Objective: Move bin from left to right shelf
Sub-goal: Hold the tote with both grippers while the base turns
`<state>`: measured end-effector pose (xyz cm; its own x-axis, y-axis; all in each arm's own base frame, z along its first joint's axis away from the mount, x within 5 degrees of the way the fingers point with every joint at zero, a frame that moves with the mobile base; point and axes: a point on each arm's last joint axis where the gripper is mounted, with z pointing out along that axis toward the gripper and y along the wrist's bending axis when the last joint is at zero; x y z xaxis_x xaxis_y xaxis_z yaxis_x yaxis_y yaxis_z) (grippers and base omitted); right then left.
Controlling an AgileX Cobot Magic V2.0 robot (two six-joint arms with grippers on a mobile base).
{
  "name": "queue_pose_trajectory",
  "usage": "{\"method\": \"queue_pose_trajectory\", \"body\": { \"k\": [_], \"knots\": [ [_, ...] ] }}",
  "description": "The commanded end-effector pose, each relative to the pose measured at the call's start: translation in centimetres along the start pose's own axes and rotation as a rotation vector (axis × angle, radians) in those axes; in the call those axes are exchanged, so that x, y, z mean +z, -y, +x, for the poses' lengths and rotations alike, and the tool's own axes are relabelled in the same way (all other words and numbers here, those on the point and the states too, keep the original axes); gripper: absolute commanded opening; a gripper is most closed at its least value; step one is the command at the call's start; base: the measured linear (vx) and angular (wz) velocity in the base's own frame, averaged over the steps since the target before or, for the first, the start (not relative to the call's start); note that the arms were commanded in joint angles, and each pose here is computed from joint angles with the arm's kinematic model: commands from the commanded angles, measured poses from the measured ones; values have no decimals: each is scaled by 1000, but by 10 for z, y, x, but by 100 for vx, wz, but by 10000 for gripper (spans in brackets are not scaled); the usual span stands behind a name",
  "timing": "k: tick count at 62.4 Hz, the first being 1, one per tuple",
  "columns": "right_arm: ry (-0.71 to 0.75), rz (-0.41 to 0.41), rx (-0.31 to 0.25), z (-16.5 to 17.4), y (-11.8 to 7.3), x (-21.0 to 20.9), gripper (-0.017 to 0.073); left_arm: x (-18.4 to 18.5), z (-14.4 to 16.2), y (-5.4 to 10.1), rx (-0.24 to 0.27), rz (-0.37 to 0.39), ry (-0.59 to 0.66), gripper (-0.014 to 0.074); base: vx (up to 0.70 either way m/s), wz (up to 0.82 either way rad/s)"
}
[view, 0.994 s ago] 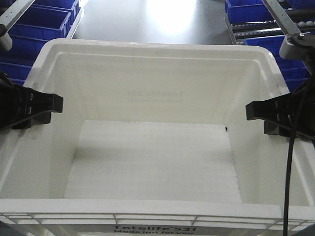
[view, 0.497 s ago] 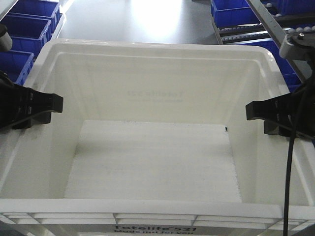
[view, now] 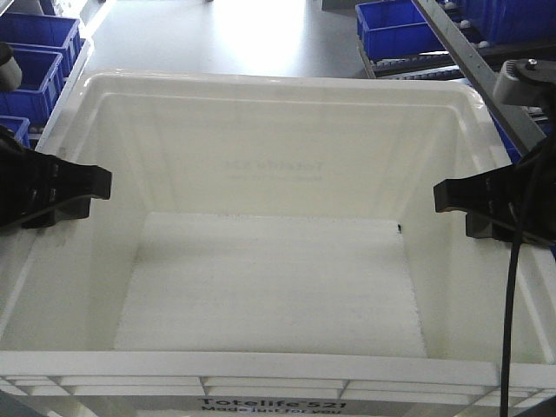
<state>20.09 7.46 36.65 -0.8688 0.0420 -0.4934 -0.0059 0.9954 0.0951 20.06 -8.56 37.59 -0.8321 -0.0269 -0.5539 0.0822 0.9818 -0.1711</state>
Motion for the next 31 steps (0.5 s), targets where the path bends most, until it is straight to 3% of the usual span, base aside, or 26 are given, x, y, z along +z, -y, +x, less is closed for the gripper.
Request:
{"method": "queue_pose_trajectory", "body": {
  "k": [1,31],
  "knots": [
    [169,115,-30,-14,16,-19,-1,-24,-9,-6,60,-31,138,20,29,-3],
    [119,141,-27,-10,19,-18,-1,-25,-9,-6,60,-31,139,20,35,6]
  ]
}}
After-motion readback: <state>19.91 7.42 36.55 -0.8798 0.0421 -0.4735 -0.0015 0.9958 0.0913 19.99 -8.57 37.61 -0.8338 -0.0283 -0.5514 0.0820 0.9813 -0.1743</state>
